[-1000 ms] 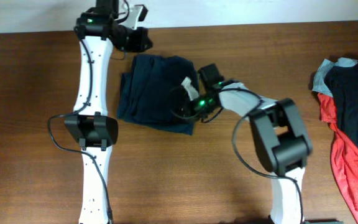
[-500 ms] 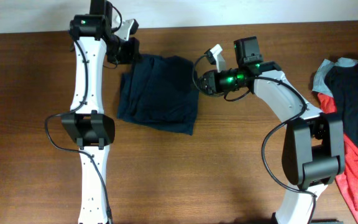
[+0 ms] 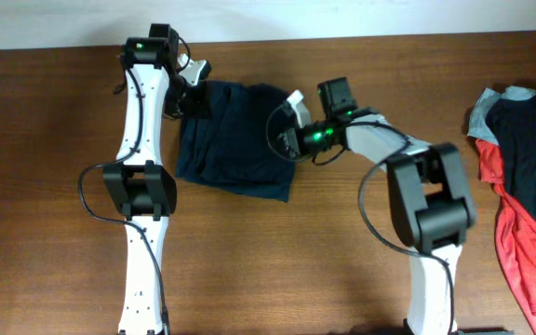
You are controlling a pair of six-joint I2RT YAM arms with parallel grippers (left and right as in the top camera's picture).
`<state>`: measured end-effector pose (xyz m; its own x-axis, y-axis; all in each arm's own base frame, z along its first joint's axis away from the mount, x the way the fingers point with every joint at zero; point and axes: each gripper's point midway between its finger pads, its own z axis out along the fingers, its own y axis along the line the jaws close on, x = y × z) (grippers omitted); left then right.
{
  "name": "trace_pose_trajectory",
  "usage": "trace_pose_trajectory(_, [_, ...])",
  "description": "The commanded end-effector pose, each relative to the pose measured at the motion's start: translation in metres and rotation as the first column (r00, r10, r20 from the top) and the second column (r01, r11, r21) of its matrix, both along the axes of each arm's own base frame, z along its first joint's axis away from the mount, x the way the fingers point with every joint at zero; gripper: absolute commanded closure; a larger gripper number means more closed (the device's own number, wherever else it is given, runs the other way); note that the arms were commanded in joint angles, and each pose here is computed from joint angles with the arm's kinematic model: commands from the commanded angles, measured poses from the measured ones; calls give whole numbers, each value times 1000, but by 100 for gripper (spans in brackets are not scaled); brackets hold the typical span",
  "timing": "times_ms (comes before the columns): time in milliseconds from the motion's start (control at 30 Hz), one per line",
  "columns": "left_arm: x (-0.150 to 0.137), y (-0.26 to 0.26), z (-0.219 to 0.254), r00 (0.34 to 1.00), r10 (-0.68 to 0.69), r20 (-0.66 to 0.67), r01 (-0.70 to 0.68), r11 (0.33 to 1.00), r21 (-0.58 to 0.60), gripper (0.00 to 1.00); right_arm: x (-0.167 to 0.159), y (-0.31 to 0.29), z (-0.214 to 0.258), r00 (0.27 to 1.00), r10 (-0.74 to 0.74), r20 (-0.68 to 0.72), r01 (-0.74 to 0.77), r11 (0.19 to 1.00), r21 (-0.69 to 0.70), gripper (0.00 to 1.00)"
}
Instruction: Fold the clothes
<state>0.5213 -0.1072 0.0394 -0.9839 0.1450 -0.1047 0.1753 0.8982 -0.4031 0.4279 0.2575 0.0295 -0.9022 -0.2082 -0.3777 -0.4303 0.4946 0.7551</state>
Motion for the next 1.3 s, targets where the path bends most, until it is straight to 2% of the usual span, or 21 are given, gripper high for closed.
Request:
trace_pose_trajectory(0, [-5, 9, -33, 999, -13, -51, 15, 999, 44, 94, -8, -1, -36, 994, -24, -111, 21, 1000, -23, 96])
trace_pose_trajectory(67, [-8, 10, -45, 997, -13, -76, 16, 999, 45, 99, -11, -4, -49, 983, -53, -175, 48, 998, -34, 96])
trace_pose_trajectory(200, [-5, 5, -48, 998, -14, -69, 16, 1000, 20, 100, -11, -10, -57, 974, -82, -213, 73, 996, -49, 96])
trace_pose_trajectory(300, [5, -7, -15, 1000, -18, 7, 19, 998, -62, 100, -8, -12, -56, 974, -88, -210, 80, 996, -47, 96])
trace_pose_trajectory(433, [19, -11, 49, 986, -15, 163, 31, 995, -93, 100, -6, -11, -49, 976, -80, -204, 76, 997, -27, 96])
trace_pose_trajectory(533, [22, -13, 86, 970, -12, 244, 37, 994, -98, 100, 1, -1, -20, 984, -37, -173, 48, 997, 62, 96])
trace_pose_trajectory(600, [21, -19, 103, 963, -13, 268, 48, 991, -124, 100, 12, 7, 17, 994, -2, -114, 17, 990, 137, 96])
trace_pose_trajectory(733, [9, -31, 95, 974, -45, 221, 76, 988, -134, 99, 33, 14, 70, 1000, 12, 16, -15, 982, 189, 96])
trace_pose_trajectory(833, [-5, -34, 81, 986, -77, 148, 96, 987, -127, 99, 49, 16, 90, 996, -4, 88, -12, 983, 183, 96])
trace_pose_trajectory(967, [-17, -34, 58, 996, -81, 47, 86, 987, -133, 100, 72, 2, 66, 985, -131, 108, 128, 991, 31, 96])
trace_pose_trajectory(1067, [-27, -42, 45, 992, -129, 3, 128, 974, -185, 100, 81, -6, 47, 978, -174, 117, 180, 983, -39, 96])
trace_pose_trajectory(1267, [-43, -40, 19, 980, -180, -83, 156, 958, -243, 100, 96, -8, 25, 967, -204, 154, 215, 975, -58, 96])
